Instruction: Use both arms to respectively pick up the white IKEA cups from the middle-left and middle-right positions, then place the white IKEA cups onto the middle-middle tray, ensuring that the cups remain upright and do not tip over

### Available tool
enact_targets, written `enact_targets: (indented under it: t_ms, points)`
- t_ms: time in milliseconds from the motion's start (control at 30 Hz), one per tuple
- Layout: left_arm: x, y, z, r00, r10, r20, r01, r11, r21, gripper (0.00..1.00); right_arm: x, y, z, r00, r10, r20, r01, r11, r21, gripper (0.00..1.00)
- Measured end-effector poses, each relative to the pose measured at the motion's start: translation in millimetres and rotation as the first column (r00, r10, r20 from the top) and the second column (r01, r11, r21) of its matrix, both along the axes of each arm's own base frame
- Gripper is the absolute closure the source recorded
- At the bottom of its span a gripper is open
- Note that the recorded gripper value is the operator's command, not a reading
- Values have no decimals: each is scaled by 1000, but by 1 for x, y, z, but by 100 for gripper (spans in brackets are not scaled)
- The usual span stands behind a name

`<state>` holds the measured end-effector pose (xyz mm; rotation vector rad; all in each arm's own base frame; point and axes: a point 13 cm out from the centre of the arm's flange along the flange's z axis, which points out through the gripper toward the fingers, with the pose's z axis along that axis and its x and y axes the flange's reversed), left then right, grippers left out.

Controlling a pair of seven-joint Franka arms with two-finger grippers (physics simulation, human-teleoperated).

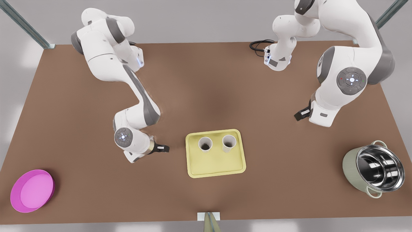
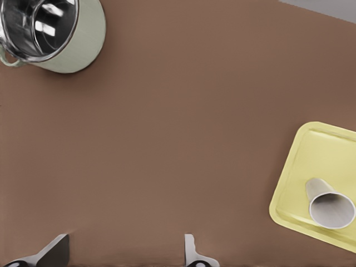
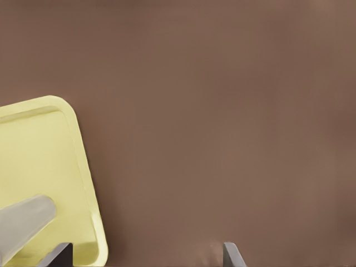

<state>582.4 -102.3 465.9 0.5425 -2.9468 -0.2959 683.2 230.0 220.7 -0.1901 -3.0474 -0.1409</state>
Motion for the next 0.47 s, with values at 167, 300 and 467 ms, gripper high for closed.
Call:
enact_targets:
  t_ms: [167,300,467]
  points:
    - [-29,-4,-2,981,-147,-125,143,989,-42,0,-29,-134,226,989,62,136,-36,982,-183,0]
    - [-37,-14,-12,953,-246,-180,234,969,-84,0,-92,-174,289,991,102,87,-80,970,-230,0]
    - [-44,-11,-27,920,-310,-239,275,947,-169,0,-132,-189,304,990,138,4,-134,965,-225,0]
